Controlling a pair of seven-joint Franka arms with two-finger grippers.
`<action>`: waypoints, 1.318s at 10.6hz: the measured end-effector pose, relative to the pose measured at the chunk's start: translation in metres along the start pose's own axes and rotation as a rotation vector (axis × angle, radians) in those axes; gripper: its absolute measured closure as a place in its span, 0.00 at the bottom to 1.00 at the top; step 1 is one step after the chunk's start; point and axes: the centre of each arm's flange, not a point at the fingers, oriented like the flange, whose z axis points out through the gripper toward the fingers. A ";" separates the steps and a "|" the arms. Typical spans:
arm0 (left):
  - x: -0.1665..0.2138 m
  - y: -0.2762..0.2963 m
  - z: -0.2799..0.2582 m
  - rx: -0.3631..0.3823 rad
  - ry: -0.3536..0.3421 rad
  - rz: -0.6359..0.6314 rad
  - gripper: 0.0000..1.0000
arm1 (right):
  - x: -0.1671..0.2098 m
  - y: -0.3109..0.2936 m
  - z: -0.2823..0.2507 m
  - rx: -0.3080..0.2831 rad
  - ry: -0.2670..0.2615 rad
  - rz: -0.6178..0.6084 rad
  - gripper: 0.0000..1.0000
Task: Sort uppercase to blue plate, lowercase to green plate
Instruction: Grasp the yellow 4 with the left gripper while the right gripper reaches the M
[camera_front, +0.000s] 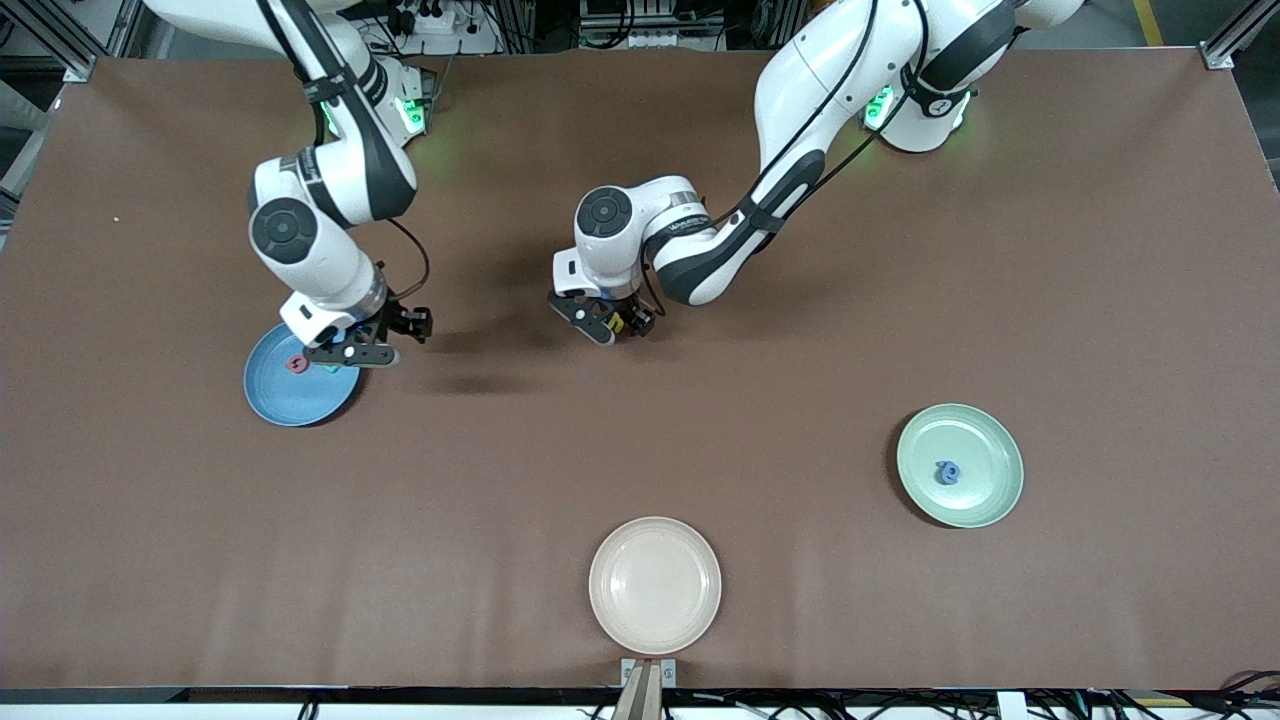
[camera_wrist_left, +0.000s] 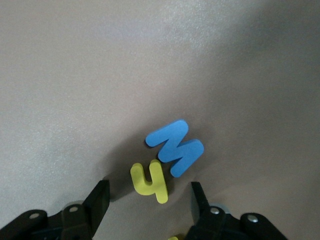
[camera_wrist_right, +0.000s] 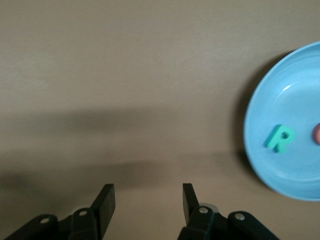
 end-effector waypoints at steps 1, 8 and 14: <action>0.000 0.000 0.000 0.003 0.002 0.004 0.29 | -0.007 -0.017 -0.001 0.005 0.003 0.024 0.37; 0.001 -0.002 0.000 0.006 0.004 0.003 0.37 | -0.027 -0.059 -0.002 0.022 0.018 0.061 0.35; 0.006 -0.011 -0.001 0.006 0.033 -0.008 0.38 | -0.025 -0.060 0.011 0.025 0.015 0.085 0.35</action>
